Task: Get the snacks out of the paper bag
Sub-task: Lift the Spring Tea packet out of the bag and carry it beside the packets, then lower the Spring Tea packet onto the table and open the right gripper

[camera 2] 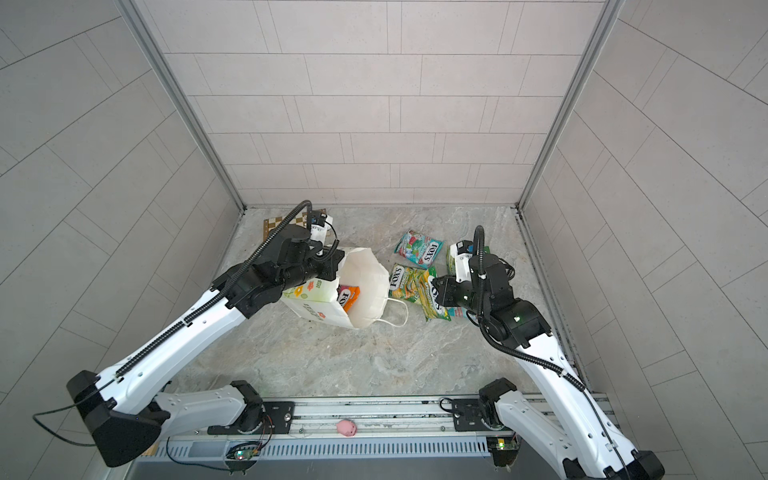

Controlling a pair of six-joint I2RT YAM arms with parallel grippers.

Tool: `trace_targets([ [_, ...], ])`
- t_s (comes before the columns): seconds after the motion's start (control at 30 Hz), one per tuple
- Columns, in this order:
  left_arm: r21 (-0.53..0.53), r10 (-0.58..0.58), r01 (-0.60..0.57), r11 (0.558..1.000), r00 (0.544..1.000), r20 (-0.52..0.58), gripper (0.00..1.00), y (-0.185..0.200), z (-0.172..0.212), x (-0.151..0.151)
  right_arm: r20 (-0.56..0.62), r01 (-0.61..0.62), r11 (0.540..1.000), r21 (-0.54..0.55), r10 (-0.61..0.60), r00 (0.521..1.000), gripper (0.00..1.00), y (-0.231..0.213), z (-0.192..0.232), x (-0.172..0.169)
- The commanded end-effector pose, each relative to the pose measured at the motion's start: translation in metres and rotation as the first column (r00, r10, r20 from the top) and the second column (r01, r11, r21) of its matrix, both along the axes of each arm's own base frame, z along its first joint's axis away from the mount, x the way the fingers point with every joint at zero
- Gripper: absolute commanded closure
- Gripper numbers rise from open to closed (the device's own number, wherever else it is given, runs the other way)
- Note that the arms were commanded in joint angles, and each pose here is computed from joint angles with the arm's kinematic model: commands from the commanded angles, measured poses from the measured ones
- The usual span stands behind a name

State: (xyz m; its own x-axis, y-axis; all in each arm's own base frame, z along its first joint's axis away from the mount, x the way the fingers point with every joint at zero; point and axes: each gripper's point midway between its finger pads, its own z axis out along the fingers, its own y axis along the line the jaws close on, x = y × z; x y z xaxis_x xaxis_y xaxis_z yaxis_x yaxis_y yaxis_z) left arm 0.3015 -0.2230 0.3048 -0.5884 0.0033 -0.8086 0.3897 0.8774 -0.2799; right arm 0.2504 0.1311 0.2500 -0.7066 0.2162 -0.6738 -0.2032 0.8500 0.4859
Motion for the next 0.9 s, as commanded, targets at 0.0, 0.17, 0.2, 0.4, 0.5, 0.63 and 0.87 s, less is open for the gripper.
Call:
trace_targets([
  [0.0,0.021,0.018,-0.018,1.000,1.000,0.022,1.00,0.011,0.003,-0.006,-0.022,-0.011,1.000,0.004,0.011,1.000,1.00,0.000,-0.009,-0.008],
  [0.17,0.017,0.024,-0.025,1.000,0.999,0.026,1.00,0.014,0.004,-0.008,-0.098,-0.035,0.997,0.073,0.042,0.994,1.00,0.010,-0.029,-0.016],
  [0.2,0.015,0.024,-0.024,1.000,0.999,0.030,1.00,0.014,0.005,-0.008,-0.109,-0.039,0.995,0.090,0.048,0.993,1.00,0.012,-0.032,-0.018],
  [0.4,0.002,0.025,-0.025,1.000,0.999,0.026,1.00,0.012,0.004,-0.007,-0.177,-0.041,0.978,0.206,0.078,0.981,1.00,0.027,-0.051,-0.026],
  [0.5,-0.002,0.022,-0.022,1.000,0.999,0.024,1.00,0.010,0.004,-0.007,-0.188,-0.052,0.959,0.277,0.107,0.976,1.00,0.038,-0.056,-0.028],
  [0.63,-0.006,0.023,-0.023,1.000,1.000,0.021,1.00,0.009,0.003,-0.006,-0.213,-0.043,0.963,0.267,0.103,0.972,1.00,0.038,-0.073,-0.030],
  [0.87,-0.012,0.017,-0.017,1.000,1.000,0.019,1.00,0.007,0.004,-0.006,-0.275,0.011,1.000,-0.005,-0.012,0.961,1.00,0.002,-0.117,-0.034],
])
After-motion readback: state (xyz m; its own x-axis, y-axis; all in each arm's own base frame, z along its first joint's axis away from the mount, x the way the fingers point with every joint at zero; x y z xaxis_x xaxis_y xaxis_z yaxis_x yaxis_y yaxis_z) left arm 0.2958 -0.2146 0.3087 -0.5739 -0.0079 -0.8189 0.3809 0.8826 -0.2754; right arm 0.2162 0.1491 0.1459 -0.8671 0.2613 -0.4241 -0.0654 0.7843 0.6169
